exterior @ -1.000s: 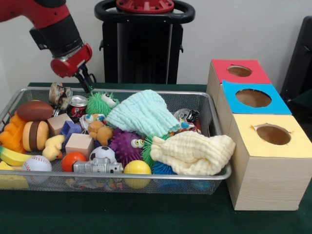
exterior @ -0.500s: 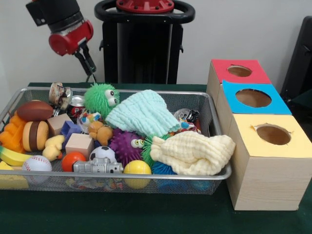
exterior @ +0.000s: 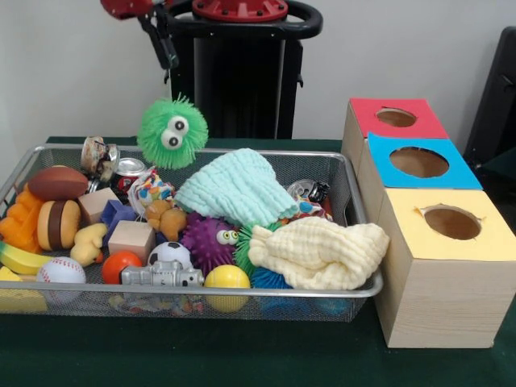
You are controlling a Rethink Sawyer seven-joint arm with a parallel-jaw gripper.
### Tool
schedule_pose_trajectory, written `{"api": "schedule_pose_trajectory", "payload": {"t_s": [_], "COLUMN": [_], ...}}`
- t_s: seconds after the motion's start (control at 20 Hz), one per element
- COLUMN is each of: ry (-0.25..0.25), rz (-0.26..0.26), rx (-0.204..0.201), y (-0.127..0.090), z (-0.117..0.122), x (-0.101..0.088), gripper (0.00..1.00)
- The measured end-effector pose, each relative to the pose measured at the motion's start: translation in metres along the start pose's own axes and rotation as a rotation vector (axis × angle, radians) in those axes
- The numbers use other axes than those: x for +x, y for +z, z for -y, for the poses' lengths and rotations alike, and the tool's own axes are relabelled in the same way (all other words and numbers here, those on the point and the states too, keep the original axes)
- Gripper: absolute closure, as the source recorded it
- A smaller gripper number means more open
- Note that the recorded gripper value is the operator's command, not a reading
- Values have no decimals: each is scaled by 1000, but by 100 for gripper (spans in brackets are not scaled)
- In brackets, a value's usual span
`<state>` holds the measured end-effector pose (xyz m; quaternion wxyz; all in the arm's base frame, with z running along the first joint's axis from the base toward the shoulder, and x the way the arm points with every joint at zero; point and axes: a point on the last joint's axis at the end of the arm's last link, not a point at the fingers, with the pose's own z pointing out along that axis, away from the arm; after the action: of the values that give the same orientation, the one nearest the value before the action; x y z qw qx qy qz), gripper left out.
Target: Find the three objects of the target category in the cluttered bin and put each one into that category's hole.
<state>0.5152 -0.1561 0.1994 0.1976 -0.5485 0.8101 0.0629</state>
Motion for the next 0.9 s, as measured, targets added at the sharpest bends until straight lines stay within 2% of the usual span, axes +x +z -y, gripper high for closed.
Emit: {"api": "schedule_pose_trajectory", "payload": {"t_s": [0.15,0.45,0.7,0.9], "ry": [-11,-12,7,12], "rz": [-3,-16,-46,-62], "rx": [48,100,120,129], "y": [-14,-31,-43,-46], "z": [4,1,-3,-1], "x": [-20,-49,-68,-71], "gripper": [100,100,100,100]}}
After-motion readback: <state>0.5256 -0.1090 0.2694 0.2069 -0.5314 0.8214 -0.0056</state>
